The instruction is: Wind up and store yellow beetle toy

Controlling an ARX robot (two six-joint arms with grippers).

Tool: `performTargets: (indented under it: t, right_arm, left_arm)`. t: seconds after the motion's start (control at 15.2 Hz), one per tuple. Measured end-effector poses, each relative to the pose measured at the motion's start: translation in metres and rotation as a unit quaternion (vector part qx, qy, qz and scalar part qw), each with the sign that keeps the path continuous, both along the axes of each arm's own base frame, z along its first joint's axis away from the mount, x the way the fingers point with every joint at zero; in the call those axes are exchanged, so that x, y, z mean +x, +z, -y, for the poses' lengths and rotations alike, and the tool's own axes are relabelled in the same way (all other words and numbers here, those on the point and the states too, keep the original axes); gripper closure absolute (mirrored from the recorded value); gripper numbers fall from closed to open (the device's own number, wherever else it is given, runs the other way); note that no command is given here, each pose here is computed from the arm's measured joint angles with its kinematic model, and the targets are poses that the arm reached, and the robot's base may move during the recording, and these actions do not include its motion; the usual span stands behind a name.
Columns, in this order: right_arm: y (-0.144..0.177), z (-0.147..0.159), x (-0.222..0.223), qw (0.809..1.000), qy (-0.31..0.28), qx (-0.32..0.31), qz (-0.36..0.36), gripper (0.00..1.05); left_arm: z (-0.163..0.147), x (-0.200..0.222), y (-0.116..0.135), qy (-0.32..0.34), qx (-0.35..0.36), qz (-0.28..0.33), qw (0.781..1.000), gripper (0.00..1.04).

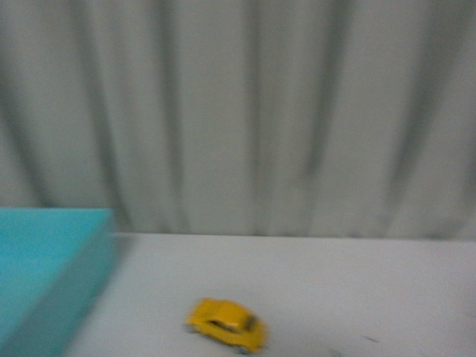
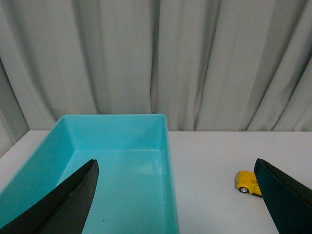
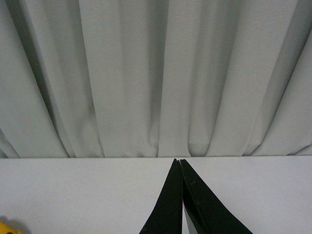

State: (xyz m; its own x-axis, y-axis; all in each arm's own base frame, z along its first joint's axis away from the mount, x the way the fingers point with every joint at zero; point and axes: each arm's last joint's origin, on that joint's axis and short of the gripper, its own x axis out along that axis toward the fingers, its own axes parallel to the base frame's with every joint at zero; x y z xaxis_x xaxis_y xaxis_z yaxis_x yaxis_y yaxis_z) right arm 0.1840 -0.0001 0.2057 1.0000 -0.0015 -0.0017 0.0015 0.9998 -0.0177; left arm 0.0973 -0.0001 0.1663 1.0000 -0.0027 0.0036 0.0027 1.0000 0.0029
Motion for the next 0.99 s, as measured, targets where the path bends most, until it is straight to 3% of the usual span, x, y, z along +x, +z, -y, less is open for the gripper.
performTargets:
  t: [0.99]
  right_arm:
    - [-0.036, 0.000, -0.054, 1.000, 0.001, 0.001, 0.009, 1.03]
  left_arm:
    - [0.000, 0.000, 0.000, 0.002, 0.000, 0.000, 1.000, 0.07]
